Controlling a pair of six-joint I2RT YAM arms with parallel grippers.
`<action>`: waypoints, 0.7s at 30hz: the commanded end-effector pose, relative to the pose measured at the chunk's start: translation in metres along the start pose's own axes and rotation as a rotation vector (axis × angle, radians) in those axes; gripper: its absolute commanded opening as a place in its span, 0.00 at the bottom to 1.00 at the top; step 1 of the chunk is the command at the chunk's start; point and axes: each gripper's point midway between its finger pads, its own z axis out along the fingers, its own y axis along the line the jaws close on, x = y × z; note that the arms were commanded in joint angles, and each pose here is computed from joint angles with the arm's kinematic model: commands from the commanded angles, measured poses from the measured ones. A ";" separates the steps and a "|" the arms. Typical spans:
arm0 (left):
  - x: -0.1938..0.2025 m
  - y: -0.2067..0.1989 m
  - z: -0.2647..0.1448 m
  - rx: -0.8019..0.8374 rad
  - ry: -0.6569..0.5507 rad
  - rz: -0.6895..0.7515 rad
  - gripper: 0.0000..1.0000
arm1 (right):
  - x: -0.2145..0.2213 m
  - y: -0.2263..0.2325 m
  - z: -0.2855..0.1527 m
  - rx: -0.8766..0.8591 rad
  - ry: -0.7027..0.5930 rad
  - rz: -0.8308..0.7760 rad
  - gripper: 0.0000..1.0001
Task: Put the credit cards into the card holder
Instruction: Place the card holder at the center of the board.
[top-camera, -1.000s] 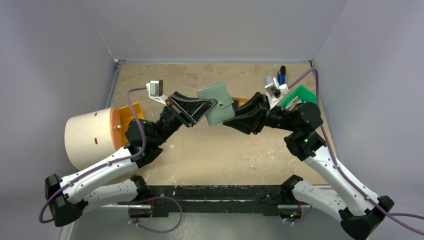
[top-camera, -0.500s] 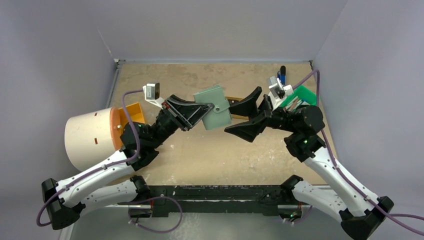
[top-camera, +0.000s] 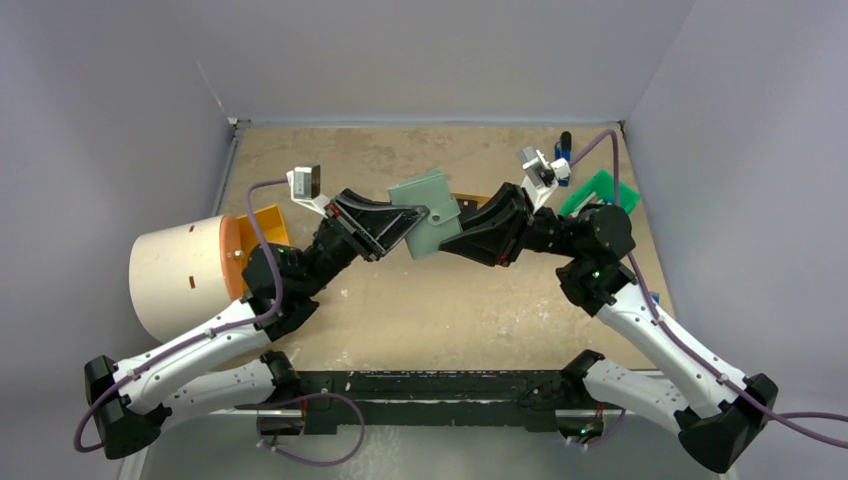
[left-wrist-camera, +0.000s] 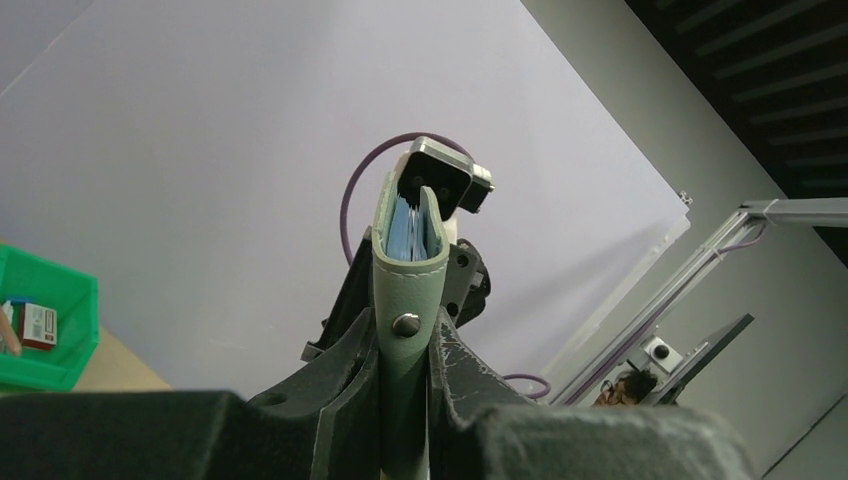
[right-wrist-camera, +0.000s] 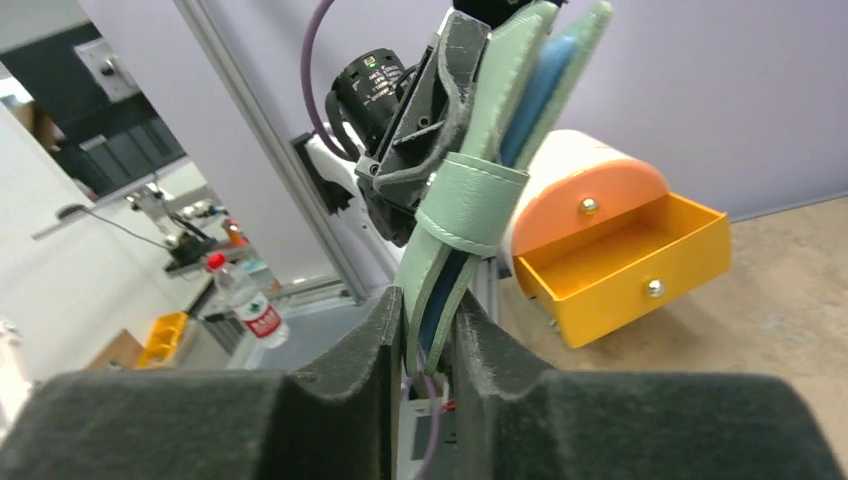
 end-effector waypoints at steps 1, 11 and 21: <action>0.004 -0.011 -0.001 0.047 0.028 0.023 0.06 | -0.018 0.011 0.002 -0.039 -0.083 -0.005 0.16; 0.017 0.013 -0.014 -0.039 0.088 0.107 0.31 | -0.004 -0.004 -0.004 0.037 -0.107 0.151 0.00; 0.027 0.025 -0.034 -0.060 0.135 0.184 0.39 | 0.004 -0.020 -0.006 0.108 -0.130 0.250 0.00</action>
